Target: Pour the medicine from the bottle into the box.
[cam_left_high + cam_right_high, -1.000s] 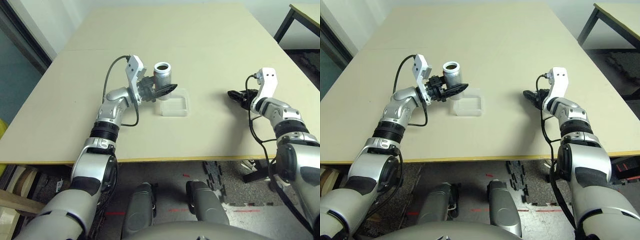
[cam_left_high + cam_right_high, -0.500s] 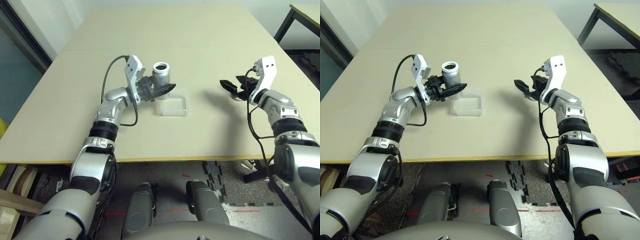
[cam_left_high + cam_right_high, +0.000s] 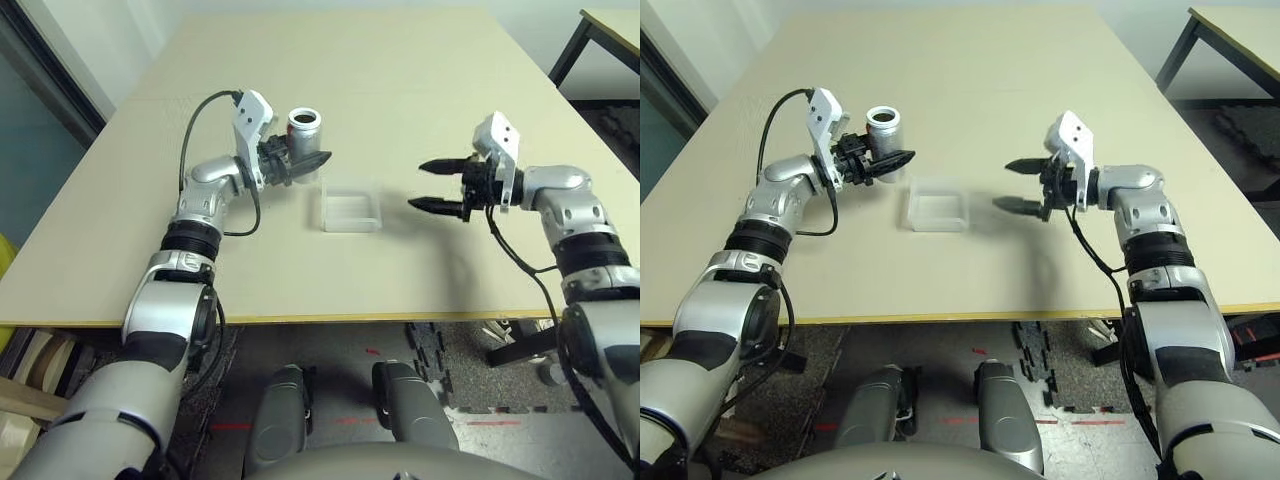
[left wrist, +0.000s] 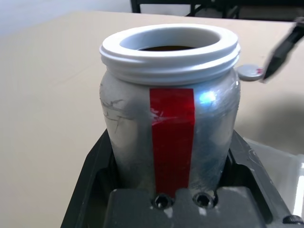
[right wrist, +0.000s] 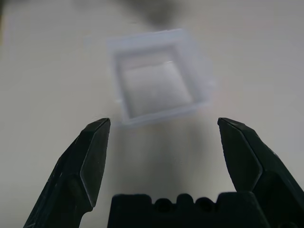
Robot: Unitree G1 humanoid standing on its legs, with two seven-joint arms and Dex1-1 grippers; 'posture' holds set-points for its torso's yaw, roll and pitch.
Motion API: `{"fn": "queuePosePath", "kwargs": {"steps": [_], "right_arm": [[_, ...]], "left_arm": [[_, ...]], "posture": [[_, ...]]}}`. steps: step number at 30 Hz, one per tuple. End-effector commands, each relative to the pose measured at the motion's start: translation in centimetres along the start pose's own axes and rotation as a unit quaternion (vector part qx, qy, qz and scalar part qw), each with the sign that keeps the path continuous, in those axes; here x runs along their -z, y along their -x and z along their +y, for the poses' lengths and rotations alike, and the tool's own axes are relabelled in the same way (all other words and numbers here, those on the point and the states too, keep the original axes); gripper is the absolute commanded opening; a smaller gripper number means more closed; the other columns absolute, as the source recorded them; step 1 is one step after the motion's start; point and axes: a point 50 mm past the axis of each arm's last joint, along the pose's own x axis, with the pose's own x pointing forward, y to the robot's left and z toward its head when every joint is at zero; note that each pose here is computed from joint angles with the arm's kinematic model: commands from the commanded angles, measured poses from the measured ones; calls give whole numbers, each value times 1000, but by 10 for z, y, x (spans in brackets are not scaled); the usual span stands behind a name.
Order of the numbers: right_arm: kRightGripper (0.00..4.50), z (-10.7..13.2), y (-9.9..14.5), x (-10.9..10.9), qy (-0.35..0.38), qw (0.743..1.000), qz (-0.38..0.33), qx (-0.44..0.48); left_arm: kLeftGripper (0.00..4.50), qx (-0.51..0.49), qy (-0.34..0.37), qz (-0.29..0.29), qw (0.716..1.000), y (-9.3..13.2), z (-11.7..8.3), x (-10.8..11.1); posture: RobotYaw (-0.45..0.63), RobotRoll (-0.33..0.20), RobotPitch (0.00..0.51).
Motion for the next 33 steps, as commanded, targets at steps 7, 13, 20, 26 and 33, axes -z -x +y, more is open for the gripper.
{"fn": "queuePosePath", "kwargs": {"steps": [7, 13, 20, 26, 33], "right_arm": [[4500, 6, -8, 1, -19, 999, -12, -28], [4500, 4, -11, 0, -37, 999, -32, -18], [4500, 1, -13, 0, -47, 998, -45, -1], [4500, -3, -14, 1, -67, 996, -63, 16], [4500, -8, -19, -1, -79, 993, -80, 26]], "left_arm": [[2650, -7, -22, 25, 999, 2, 8, -3], [2650, -9, -49, 48, 998, 3, 10, -3], [2650, -41, -261, 152, 952, -10, 15, -18], [2650, 24, -624, 210, 752, -37, 0, -39], [2650, 121, -797, 202, 556, -64, -19, -41]], "posture": [[-202, 0, 87], [-203, 0, 86], [-201, 0, 82], [-184, 0, 78], [-166, 0, 75]]}}
